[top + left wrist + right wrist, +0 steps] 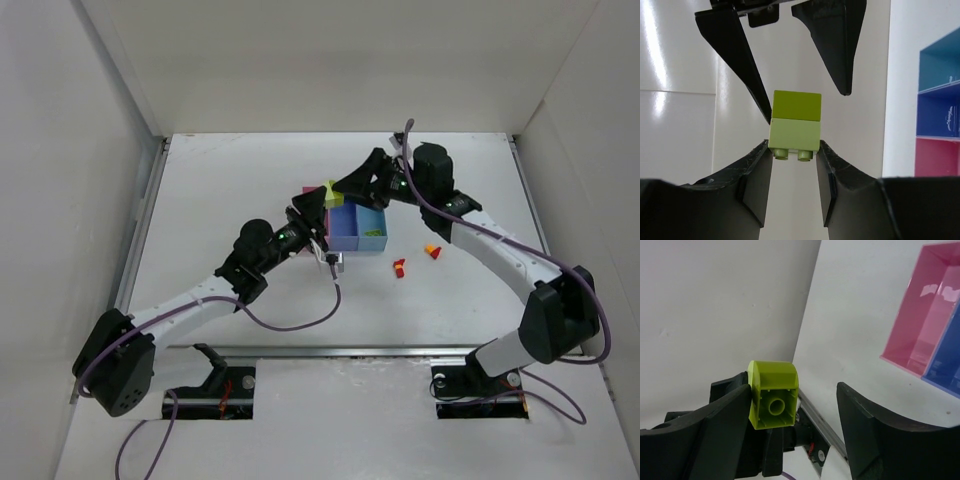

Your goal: Sort the legos into containers by color

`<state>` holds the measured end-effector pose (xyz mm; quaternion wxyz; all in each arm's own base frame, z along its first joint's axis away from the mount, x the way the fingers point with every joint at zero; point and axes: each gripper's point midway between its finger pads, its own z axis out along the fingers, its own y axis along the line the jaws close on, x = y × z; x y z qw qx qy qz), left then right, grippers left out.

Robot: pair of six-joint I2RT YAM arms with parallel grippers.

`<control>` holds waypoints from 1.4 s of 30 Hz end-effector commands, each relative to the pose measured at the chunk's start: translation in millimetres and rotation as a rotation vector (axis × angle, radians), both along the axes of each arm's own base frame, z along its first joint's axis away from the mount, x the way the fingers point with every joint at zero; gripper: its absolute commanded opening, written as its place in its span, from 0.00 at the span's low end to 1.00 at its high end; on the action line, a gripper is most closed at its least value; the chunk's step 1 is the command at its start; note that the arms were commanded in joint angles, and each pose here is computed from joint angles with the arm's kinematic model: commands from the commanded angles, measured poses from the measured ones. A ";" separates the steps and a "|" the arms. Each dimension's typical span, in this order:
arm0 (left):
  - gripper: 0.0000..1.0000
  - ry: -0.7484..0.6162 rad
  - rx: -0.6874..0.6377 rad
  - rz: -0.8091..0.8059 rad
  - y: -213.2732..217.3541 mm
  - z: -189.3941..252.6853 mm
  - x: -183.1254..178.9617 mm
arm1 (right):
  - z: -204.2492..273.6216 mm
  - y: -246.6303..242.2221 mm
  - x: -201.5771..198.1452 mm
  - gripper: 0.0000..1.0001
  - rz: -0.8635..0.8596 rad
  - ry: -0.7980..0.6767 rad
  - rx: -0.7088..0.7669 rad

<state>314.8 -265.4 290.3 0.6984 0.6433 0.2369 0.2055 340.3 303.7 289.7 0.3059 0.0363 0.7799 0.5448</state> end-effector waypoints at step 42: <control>0.00 0.109 0.018 0.077 24.3 -27.9 -6.7 | -18.0 -93.8 18.0 0.00 -0.283 -0.067 -0.054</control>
